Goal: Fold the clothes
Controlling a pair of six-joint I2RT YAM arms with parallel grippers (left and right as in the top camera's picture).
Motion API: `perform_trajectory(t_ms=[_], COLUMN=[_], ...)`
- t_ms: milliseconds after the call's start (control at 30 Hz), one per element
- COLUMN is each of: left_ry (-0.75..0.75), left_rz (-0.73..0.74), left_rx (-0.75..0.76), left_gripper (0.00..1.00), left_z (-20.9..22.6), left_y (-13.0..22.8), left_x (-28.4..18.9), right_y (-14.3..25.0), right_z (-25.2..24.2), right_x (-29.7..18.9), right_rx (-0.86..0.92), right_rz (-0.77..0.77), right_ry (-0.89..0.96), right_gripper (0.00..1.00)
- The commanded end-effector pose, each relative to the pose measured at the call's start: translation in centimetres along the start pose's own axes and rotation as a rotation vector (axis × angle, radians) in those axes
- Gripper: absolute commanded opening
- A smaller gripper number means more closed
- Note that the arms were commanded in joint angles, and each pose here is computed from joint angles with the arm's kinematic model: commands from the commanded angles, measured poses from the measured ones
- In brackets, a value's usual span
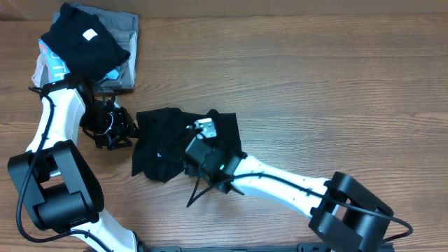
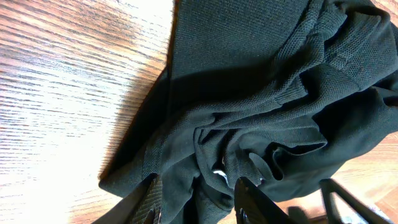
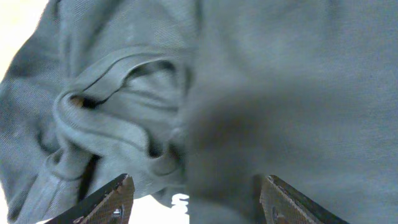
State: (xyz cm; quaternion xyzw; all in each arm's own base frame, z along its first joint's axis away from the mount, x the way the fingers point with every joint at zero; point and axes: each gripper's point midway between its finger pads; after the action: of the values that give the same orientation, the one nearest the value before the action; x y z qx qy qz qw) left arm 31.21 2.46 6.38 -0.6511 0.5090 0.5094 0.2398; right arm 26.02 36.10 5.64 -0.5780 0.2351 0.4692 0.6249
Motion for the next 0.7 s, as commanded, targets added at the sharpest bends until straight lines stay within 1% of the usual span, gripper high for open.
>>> perform_trajectory(t_ms=[0,367,433,567,667], left_ry=[0.011,0.010,0.010,0.010,0.010], left_rz=[-0.009,0.000,0.000,0.000,0.000], left_rx=[0.005,0.002,0.002,0.002,0.004], left_gripper=[0.41,0.41,0.41,0.41,0.41], left_z=[-0.6,-0.6,-0.6,-0.6,-0.6], left_y=[-0.1,0.2,0.2,0.2,0.2], left_x=[-0.4,-0.4,-0.4,-0.4,-0.4], right_y=[-0.4,0.2,0.1,0.1,0.0], right_z=[0.8,-1.0,-1.1,-1.4,-1.6], right_x=[0.2,2.6,2.6,2.8,2.9], right_rx=[-0.029,-0.026,-0.013,-0.004,-0.003], right_rz=[-0.057,-0.045,-0.049,-0.053,-0.058], right_ry=[0.030,0.098,0.101,0.115,0.122], right_gripper=[0.70,0.69,0.62,0.56,0.47])
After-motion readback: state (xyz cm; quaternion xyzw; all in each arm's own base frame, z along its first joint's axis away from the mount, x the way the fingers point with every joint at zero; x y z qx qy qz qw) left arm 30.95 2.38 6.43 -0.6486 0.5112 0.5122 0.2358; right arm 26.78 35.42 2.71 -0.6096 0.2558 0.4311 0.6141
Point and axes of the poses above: each gripper's point midway between its finger pads, its own x axis out along the fingers, its own z axis along the line the jaws close on, y = z × x, and after that the axes turned 1 degree about x, right-handed
